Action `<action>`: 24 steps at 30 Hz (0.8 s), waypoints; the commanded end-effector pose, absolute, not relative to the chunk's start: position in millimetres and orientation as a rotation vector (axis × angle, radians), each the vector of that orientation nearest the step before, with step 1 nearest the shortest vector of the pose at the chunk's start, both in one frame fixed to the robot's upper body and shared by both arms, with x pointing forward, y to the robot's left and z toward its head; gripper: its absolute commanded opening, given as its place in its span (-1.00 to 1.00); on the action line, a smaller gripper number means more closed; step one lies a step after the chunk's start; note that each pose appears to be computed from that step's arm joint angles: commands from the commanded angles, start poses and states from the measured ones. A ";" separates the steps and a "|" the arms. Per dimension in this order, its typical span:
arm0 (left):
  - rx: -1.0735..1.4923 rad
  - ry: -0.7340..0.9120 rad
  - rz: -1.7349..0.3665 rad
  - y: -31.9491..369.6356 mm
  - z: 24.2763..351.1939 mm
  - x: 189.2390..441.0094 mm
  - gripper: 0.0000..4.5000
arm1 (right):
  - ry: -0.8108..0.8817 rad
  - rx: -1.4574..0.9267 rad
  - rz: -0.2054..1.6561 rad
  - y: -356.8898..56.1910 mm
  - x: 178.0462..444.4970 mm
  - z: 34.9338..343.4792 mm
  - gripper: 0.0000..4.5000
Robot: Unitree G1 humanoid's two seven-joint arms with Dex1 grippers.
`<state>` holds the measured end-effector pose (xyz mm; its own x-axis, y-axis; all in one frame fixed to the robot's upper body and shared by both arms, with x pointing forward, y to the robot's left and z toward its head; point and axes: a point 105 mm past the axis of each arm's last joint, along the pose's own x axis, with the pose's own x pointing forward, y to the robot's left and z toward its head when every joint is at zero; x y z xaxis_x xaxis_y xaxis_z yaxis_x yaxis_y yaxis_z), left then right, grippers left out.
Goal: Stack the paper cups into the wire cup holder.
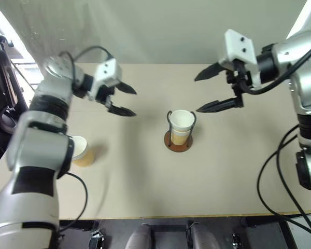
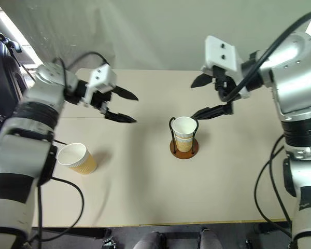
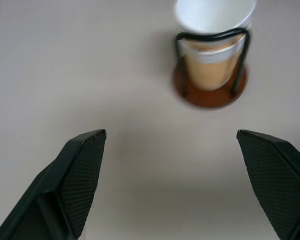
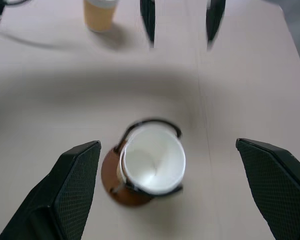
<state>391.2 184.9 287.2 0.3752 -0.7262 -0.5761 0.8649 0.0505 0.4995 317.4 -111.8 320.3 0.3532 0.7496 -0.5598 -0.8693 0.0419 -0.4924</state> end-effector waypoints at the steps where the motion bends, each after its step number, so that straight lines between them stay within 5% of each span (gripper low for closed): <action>1: 1.124 0.200 -1.216 189.0 308.3 382.5 1.00 | 0.128 -0.896 1.204 -124.8 310.7 336.5 0.99; 10: 1.517 0.440 -1.274 234.5 286.5 341.0 1.00 | 0.194 -0.922 1.148 -155.1 312.6 337.7 0.99; 24: 1.586 0.660 -1.352 266.0 252.2 295.3 1.00 | 0.238 -0.924 1.160 -165.7 318.3 329.3 0.99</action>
